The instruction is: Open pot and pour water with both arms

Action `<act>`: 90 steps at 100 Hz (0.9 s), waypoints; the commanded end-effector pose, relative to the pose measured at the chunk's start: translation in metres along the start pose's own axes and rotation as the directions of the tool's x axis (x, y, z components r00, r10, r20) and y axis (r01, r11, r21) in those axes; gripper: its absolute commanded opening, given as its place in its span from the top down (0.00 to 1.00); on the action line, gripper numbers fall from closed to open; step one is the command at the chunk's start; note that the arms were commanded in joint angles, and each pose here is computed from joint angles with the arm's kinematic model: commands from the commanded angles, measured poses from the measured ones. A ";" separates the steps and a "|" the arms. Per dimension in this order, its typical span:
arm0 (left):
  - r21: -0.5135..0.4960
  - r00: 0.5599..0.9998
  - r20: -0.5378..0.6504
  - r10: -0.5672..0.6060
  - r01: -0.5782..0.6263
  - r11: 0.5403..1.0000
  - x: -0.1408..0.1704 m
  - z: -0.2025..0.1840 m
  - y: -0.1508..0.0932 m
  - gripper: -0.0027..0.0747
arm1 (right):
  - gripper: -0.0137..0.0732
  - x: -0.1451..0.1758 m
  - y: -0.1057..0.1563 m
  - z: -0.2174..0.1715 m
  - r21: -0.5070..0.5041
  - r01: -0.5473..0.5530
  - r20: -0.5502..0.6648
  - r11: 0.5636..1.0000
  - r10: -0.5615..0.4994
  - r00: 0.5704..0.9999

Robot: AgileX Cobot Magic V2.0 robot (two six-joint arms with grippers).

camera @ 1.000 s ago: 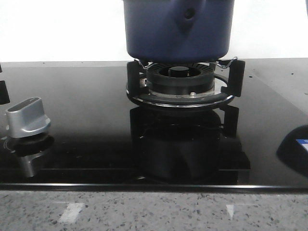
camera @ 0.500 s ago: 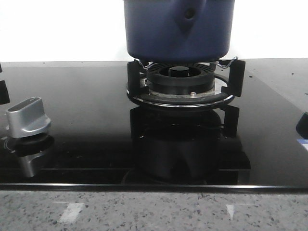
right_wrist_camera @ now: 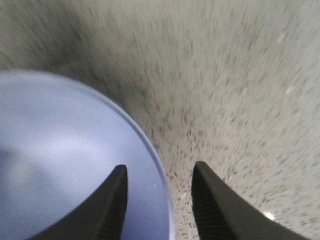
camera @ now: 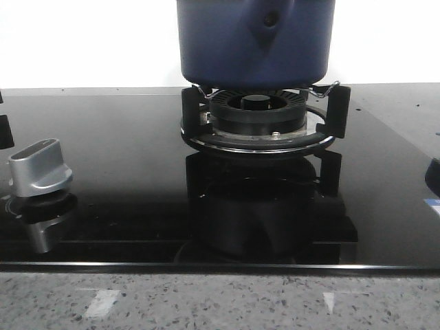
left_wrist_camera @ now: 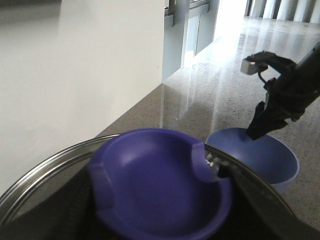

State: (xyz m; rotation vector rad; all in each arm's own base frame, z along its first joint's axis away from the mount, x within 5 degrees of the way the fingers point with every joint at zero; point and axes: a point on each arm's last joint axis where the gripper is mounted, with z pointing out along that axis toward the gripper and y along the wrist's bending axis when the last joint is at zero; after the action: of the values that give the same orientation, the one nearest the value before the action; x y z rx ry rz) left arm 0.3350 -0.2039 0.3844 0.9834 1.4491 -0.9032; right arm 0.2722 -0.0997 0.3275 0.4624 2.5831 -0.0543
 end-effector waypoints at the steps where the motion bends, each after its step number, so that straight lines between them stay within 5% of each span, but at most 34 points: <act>1: 0.015 0.994 0.109 -0.011 0.009 1.000 -0.028 -0.006 -0.009 0.65 | 0.52 -0.014 0.001 -0.043 0.005 0.011 0.150 1.000 -0.012 0.989; 27: 0.027 0.992 0.121 -0.034 0.031 0.999 -0.014 0.006 -0.001 0.65 | 0.52 -0.021 0.003 -0.089 0.007 0.020 0.282 1.000 -0.021 0.959; 90: 0.044 0.997 0.069 -0.031 0.028 0.999 0.012 0.031 0.000 0.65 | 0.52 -0.021 0.003 -0.090 0.009 0.024 0.292 1.000 -0.026 0.956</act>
State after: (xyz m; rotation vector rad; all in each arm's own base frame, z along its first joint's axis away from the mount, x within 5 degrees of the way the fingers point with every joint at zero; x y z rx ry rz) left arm 0.3572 -0.2322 0.3348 1.0072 1.4974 -0.9274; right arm 0.2532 -0.0920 0.3949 0.4171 2.4078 -0.0931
